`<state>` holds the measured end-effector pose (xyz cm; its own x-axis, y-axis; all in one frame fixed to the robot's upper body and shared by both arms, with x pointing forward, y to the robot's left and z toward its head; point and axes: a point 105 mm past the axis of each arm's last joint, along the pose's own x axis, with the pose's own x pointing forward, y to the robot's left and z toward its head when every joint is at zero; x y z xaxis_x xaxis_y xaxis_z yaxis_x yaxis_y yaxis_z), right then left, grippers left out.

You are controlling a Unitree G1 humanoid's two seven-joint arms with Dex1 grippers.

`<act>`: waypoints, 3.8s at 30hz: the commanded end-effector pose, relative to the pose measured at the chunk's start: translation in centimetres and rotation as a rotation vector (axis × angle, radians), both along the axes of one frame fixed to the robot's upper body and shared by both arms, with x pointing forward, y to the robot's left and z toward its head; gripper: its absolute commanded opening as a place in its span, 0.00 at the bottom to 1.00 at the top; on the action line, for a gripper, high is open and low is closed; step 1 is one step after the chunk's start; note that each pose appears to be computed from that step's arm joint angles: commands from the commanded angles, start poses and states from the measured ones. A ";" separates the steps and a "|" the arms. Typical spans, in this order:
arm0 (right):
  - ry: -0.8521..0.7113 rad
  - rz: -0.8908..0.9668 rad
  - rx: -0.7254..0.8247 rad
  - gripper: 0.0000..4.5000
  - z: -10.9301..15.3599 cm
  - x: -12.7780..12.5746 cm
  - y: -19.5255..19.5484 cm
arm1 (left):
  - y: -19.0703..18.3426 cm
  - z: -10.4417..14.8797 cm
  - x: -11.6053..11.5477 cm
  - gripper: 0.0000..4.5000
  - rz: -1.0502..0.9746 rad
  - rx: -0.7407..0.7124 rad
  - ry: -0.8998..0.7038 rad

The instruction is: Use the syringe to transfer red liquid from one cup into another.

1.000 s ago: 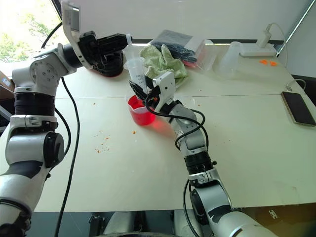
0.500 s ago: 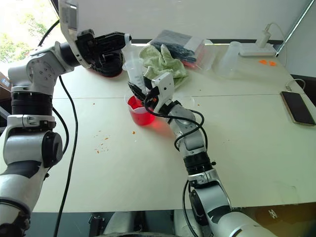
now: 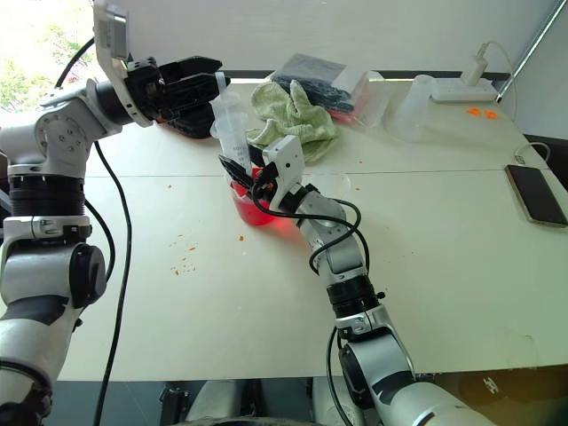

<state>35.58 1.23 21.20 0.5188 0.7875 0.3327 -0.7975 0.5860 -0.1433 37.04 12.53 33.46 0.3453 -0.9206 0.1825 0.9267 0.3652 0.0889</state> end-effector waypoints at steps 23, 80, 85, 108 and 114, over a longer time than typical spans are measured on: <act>-0.066 -0.022 -0.028 0.31 1.6 1.0 -0.2 | 3.3 1.0 -3.5 0.72 -0.007 0.041 -0.065; -0.064 -0.063 0.095 0.31 7.6 -0.9 -1.5 | 5.9 -1.7 -4.3 0.72 0.131 -0.048 0.003; -0.085 -0.143 0.160 0.31 9.6 0.4 -3.9 | 5.6 -1.9 -4.2 0.72 0.117 -0.046 0.009; -0.072 -0.377 0.079 0.31 6.9 -0.4 -11.3 | 0.8 0.6 -2.8 0.72 -0.050 -0.100 -0.041; -0.058 -0.405 0.070 0.31 6.2 -0.3 -11.9 | -2.4 2.0 -1.9 0.72 -0.113 -0.207 -0.027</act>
